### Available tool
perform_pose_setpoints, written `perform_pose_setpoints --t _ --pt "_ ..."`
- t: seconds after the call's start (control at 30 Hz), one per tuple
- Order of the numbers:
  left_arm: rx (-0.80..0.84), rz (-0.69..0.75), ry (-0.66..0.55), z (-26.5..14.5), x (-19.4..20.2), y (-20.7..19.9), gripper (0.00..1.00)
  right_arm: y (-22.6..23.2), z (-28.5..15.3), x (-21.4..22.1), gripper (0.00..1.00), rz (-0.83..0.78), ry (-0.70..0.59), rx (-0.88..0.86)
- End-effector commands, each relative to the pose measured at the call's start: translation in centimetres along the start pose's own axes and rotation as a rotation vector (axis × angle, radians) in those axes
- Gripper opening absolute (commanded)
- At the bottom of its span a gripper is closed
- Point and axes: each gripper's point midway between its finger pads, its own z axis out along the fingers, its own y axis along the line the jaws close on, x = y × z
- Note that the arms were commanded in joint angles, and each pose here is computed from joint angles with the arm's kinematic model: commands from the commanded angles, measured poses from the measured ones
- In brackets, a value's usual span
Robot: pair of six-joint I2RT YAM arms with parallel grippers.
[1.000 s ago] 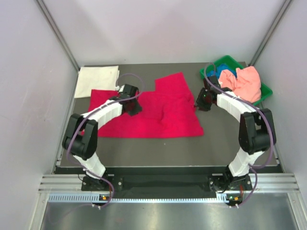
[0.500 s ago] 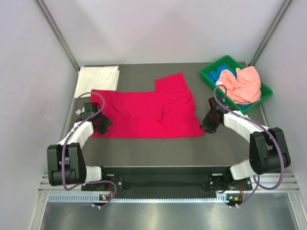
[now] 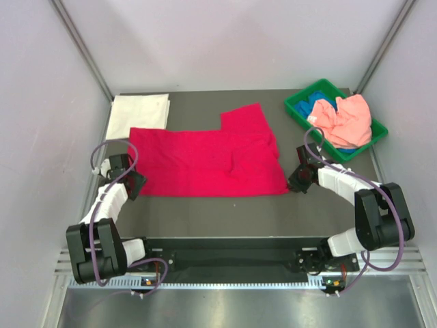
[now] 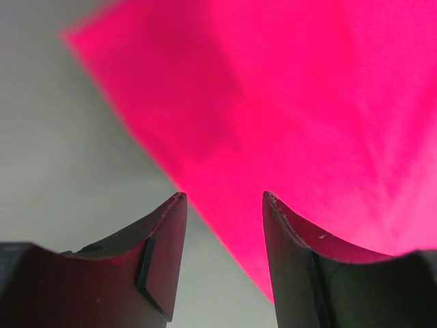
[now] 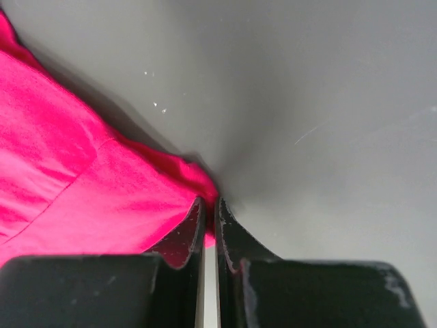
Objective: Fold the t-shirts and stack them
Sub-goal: Fold the tshirt
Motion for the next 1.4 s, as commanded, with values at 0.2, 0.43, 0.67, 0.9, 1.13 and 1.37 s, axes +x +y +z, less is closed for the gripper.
perform_pose_setpoints --t 0.2,0.43,0.67,0.9,1.13,1.37 --pt "-0.165 -0.048 -0.124 0.7 -1.6 4.5 0.50 -2.4 -1.5 -0.8 0.00 -0.027 -0.108 0.058" --pt "-0.187 -0.042 -0.089 2.0 -1.0 4.6 0.41 -4.8 -0.9 0.6 0.00 -0.038 -0.083 0.116" --pt "-0.231 -0.044 -0.101 1.0 -1.4 5.3 0.00 -4.9 -1.3 0.0 0.00 -0.042 -0.110 0.131" --pt "-0.136 -0.071 -0.151 -2.5 -2.8 3.6 0.09 -5.6 -1.6 0.0 0.00 -0.040 -0.125 0.143" --pt "-0.142 -0.034 -0.146 -2.7 -3.7 3.7 0.48 -5.1 -1.8 0.1 0.00 -0.044 -0.125 0.110" --pt "-0.107 -0.024 -0.059 -1.3 -3.7 1.8 0.45 -4.5 -2.2 0.0 0.00 -0.059 -0.135 0.068"
